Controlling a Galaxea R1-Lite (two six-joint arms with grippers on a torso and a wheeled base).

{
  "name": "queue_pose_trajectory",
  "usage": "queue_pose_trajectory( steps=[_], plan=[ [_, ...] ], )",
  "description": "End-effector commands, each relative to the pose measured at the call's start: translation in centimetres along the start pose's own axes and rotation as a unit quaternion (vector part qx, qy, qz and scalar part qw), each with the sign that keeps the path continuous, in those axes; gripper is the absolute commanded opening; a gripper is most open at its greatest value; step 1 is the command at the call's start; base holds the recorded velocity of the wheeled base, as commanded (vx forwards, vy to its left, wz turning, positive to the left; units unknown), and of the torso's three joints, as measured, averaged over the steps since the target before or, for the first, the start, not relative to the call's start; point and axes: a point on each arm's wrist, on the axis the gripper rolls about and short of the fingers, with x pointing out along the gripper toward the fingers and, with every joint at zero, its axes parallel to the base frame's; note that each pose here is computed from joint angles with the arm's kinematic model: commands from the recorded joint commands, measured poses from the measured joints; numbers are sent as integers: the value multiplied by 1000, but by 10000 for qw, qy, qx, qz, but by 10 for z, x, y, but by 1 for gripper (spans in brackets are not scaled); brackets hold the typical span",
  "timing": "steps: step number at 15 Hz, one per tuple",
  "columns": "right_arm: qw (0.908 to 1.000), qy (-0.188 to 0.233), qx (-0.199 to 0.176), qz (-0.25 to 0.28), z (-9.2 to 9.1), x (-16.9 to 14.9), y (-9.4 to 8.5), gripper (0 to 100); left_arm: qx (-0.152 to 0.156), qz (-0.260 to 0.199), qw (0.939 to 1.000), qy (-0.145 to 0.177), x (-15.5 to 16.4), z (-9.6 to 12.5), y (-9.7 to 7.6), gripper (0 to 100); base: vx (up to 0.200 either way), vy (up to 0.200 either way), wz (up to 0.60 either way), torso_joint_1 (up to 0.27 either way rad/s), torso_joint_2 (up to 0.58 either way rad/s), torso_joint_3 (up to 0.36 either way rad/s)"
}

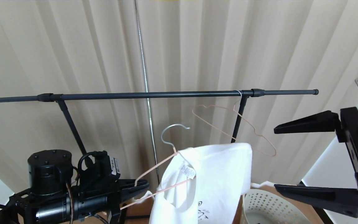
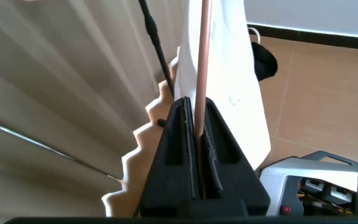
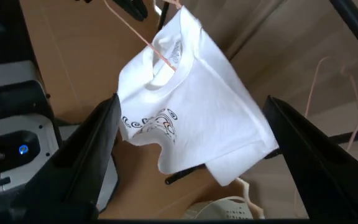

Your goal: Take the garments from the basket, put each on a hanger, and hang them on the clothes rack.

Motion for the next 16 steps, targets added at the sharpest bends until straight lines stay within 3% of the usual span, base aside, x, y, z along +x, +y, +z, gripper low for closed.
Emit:
queue_pose_trajectory(
  steps=[1,5,9,16],
  plan=[
    [9962,612,-279,552,11,31,-46,100,49,-176,9998,-32,-1,2,-10,0,0,0,0,0,0,0],
    [9831,1242,-882,1019,-1,79,-77,100,185,-363,9990,-167,-4,10,-23,0,0,0,0,0,0,0],
    [9778,1501,-746,1256,-14,109,-85,100,250,-368,9987,-257,-8,15,-26,0,0,0,0,0,0,0],
    [9760,1543,-736,1347,-19,126,-87,100,249,-373,9987,-246,-8,14,-27,0,0,0,0,0,0,0]
  ],
)
